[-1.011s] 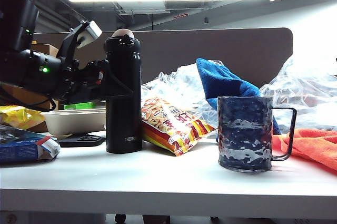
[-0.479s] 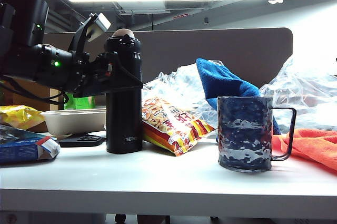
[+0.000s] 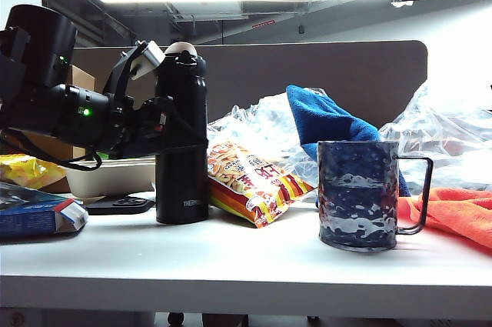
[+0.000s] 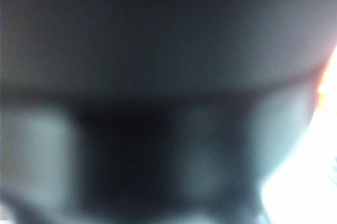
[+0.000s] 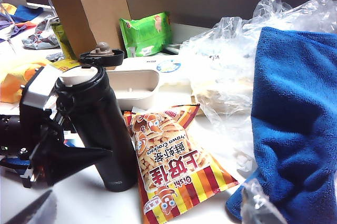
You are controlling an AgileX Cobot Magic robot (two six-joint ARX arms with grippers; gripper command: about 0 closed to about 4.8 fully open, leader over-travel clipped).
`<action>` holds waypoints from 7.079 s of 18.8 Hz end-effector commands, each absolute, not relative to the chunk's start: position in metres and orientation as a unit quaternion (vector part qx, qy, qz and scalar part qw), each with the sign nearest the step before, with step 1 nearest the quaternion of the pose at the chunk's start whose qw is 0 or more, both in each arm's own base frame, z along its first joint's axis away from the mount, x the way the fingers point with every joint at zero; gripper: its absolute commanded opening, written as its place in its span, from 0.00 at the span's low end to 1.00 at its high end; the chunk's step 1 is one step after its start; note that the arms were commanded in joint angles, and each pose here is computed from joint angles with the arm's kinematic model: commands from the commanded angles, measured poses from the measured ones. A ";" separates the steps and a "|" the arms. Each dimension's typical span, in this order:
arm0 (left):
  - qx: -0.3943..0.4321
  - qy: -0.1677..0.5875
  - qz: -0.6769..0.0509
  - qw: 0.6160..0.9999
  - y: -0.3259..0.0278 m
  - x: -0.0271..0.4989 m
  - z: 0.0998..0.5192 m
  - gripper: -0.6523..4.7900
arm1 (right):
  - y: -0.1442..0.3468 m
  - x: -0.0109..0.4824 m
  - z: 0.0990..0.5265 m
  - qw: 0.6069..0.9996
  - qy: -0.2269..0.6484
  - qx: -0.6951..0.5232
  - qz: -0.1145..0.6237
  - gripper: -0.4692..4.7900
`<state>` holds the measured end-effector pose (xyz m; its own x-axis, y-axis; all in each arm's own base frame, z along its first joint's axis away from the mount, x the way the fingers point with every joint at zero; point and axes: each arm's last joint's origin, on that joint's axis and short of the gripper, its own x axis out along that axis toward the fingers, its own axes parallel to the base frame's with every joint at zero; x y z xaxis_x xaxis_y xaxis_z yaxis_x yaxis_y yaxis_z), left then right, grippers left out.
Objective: Pick up the black thermos, pour some water into the cup, then place the black thermos back on the table.
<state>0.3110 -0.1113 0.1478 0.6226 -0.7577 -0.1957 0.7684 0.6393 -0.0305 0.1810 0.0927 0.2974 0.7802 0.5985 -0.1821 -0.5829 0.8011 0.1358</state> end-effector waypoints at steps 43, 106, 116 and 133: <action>0.584 -0.113 -0.262 0.760 -0.245 0.306 0.232 0.11 | 0.088 0.169 0.252 0.903 0.253 -0.073 0.339 0.09; 0.767 -0.373 -0.195 0.484 -0.246 0.318 0.249 0.11 | 0.088 0.163 0.244 0.873 0.283 -0.090 0.387 0.09; 0.618 -0.296 -0.280 0.673 -0.246 0.319 0.248 0.11 | 0.088 0.162 0.247 0.876 0.272 -0.090 0.388 0.09; 0.017 -0.025 -0.298 0.954 -0.171 0.226 0.270 0.11 | 0.078 0.150 0.298 0.950 0.068 0.035 0.304 0.09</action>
<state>0.2299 -0.1736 0.2745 0.8183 -0.5747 0.0135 0.5715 0.8159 0.0877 0.1486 0.0764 0.3022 0.8170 0.5678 -0.1010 -0.5603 0.8229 0.0940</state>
